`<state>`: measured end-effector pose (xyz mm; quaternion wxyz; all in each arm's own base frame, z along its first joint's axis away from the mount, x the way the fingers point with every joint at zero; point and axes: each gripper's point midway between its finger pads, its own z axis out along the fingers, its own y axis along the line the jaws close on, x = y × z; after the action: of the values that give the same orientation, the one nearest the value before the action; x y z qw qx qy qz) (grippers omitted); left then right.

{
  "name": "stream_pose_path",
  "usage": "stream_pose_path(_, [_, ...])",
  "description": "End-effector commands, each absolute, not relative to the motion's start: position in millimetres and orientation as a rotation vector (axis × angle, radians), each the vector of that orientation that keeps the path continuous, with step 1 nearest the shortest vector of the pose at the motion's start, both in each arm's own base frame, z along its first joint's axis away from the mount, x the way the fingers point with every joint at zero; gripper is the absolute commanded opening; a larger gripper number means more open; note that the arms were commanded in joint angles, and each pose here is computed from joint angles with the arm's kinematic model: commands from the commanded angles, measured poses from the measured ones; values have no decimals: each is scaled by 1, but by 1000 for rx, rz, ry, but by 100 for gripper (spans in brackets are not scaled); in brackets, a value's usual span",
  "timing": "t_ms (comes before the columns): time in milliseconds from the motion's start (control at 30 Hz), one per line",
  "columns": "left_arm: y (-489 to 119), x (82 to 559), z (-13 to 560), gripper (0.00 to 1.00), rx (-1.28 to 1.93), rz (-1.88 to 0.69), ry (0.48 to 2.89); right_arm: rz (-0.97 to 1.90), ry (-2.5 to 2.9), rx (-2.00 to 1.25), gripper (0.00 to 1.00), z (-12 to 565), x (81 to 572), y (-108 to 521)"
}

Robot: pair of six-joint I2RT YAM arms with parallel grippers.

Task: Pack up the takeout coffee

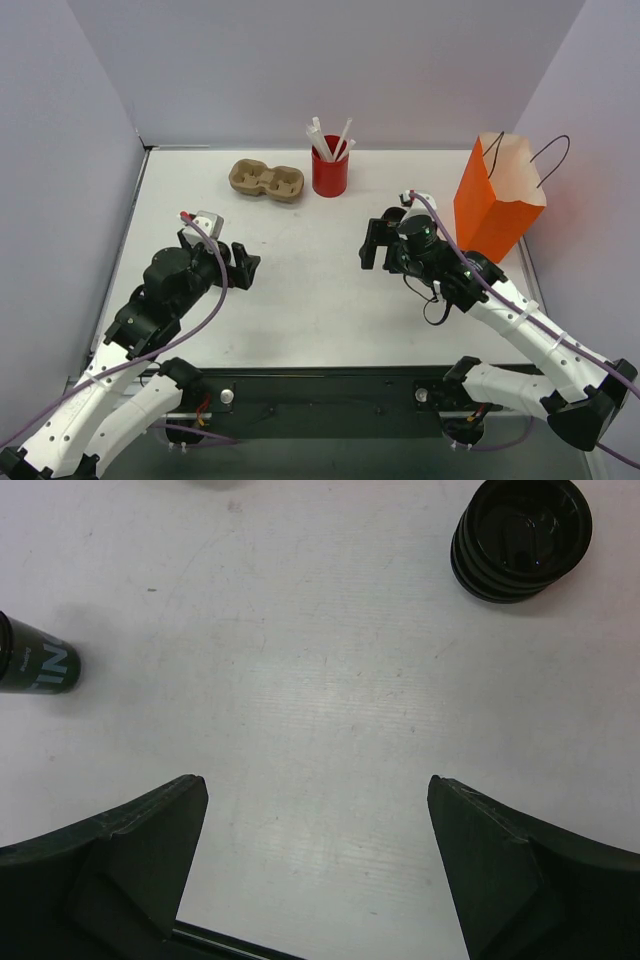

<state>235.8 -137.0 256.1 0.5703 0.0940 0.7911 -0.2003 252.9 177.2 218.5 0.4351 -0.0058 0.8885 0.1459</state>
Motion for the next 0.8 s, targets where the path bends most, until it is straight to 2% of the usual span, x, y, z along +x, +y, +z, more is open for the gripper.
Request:
stream_pose_path(0, [-135, 240, 266, 97, 200, -463, 1805, 353, 2174, 26, 100, 231, 253, 169])
stream_pose_path(200, [-115, 248, 258, 90, 135, -324, 1854, 370, 2166, 19, 100, 232, 247, 166])
stream_pose_path(400, [-80, 266, 252, 80, -17, -49, 1967, 440, 2183, -13, 98, 226, 232, 169])
stream_pose_path(567, [-88, 280, 224, 69, 35, 31, 2119, 535, 2205, -136, 92, 223, 216, 180])
stream_pose_path(600, [-91, 283, 223, 64, 37, 26, 2134, 545, 2208, -158, 90, 223, 214, 182])
stream_pose_path(767, [-90, 298, 196, 61, 3, 38, 2243, 599, 2207, -256, 81, 224, 206, 191])
